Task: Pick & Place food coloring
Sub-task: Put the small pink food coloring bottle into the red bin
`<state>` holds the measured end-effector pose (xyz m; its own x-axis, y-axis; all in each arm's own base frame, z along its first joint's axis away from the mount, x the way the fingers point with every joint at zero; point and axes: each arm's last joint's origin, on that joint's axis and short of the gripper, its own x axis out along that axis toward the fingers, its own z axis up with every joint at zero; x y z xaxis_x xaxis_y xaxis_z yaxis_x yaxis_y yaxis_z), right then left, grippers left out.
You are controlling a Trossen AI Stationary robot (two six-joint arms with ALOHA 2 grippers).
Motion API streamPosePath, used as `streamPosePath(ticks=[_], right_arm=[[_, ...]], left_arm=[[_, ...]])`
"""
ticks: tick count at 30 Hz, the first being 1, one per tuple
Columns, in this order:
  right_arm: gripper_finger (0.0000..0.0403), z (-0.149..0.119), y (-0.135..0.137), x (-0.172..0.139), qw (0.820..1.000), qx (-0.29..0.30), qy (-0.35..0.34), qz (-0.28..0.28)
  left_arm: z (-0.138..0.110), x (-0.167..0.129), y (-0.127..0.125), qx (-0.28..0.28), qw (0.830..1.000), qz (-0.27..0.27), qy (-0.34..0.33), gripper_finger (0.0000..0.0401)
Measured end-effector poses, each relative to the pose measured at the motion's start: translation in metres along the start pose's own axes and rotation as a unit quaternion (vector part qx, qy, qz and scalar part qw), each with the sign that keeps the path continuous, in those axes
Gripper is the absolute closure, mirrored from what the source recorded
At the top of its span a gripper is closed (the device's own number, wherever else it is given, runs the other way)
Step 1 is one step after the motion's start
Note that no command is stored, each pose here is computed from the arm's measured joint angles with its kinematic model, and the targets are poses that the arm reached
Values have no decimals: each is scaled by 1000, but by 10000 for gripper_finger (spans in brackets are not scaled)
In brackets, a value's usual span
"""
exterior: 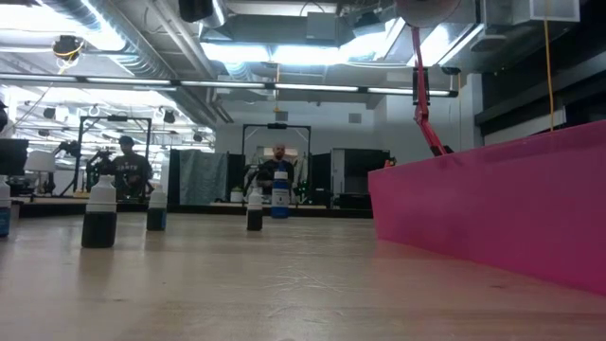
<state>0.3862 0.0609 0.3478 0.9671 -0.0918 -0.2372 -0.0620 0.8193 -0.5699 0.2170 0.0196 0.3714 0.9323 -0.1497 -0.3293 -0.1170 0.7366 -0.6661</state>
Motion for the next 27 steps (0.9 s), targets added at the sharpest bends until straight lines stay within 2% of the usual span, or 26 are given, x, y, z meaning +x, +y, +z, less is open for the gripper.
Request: streamPosePath(ticks=[9,13,18,23,27], right_arm=[[174,1,-1,0,1000,-7,-2,-5],[166,1,-1,0,1000,-10,-2,-5],[163,1,-1,0,1000,-10,-2,-5],[172,0,-1,0,1000,-10,-1,-5],[164,0,-1,0,1000,-10,-2,-5]], left_arm=[[-8,7,-7,-18,999,-26,7,207],[-13,14,-8,-22,999,-47,-10,207],[-14,17,-7,-23,998,-54,-32,207],[-22,22,0,-42,998,-47,-19,207],[-23,24,-2,-40,997,-56,-32,207]])
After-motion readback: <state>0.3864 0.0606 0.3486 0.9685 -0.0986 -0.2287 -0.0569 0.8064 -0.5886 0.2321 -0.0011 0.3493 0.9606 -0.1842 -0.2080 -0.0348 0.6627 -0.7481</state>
